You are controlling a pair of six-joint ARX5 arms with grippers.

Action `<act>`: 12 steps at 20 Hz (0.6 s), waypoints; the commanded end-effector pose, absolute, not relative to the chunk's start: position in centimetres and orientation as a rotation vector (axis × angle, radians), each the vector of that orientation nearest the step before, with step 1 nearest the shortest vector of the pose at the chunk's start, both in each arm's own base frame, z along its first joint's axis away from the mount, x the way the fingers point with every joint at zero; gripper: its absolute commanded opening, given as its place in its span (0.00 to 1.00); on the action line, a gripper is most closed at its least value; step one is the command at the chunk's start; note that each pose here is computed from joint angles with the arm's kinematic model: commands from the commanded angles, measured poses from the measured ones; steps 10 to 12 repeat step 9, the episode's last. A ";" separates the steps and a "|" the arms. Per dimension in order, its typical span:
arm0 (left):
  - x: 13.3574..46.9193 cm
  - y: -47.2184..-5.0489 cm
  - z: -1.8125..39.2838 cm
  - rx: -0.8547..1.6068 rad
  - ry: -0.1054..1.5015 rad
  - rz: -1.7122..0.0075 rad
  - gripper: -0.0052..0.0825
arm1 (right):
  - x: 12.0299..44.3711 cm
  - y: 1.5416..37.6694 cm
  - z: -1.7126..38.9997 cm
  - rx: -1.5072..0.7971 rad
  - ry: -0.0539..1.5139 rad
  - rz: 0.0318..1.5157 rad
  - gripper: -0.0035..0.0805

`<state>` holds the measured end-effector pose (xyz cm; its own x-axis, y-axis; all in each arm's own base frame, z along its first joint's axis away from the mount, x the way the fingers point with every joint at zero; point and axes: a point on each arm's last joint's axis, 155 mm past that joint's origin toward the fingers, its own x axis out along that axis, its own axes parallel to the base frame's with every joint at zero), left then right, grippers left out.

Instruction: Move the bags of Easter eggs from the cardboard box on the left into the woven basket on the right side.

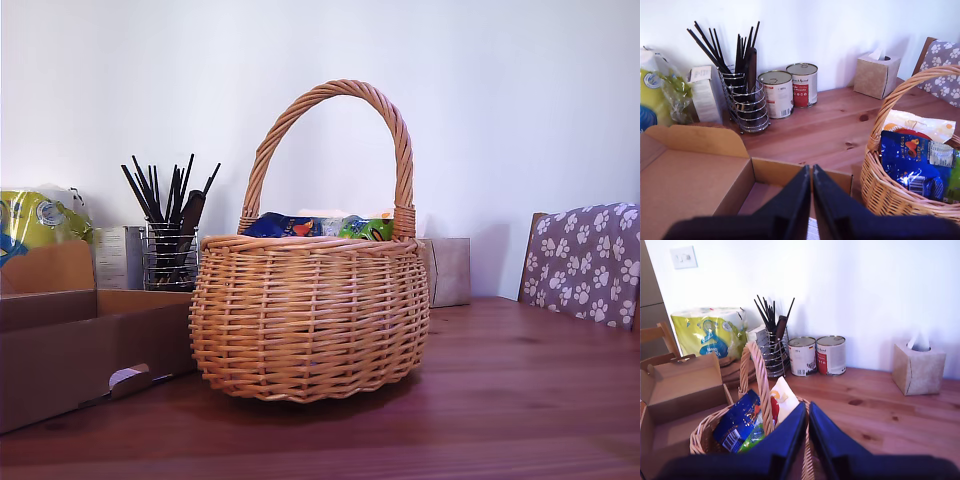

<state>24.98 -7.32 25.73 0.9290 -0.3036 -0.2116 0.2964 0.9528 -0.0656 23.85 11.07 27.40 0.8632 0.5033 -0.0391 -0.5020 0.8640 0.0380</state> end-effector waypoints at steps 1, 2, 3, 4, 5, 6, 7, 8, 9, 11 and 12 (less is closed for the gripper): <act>24.9 -7.4 24.4 -0.035 0.251 -0.308 0.03 | 24.1 11.1 26.2 0.032 0.087 0.525 0.03; 25.0 -7.4 24.0 -0.034 0.268 -0.307 0.03 | 24.1 11.1 25.7 0.033 0.108 0.525 0.03; 25.0 -7.4 23.6 -0.033 0.284 -0.307 0.03 | 24.1 11.1 25.2 0.034 0.130 0.524 0.03; 24.9 -7.4 23.3 -0.032 0.299 -0.307 0.03 | 24.1 11.1 24.6 0.035 0.153 0.523 0.03; 24.8 -7.4 23.0 -0.031 0.309 -0.306 0.03 | 24.0 11.1 24.1 0.035 0.176 0.523 0.03; 24.7 -7.3 22.7 -0.030 0.322 -0.306 0.03 | 23.9 11.1 23.5 0.037 0.198 0.522 0.03; 24.6 -7.3 22.5 -0.030 0.332 -0.305 0.03 | 23.8 11.0 23.0 0.037 0.221 0.521 0.03; 24.5 -7.3 22.3 -0.029 0.342 -0.304 0.03 | 23.8 11.0 22.5 0.038 0.241 0.521 0.03; 24.5 -7.3 22.1 -0.028 0.351 -0.304 0.03 | 23.7 11.0 22.0 0.039 0.263 0.520 0.03; 24.5 -7.3 22.1 -0.028 0.351 -0.304 0.03 | 23.7 11.0 22.0 0.039 0.263 0.520 0.03; 24.5 -7.3 22.1 -0.028 0.351 -0.304 0.03 | 23.7 11.0 22.0 0.039 0.263 0.520 0.03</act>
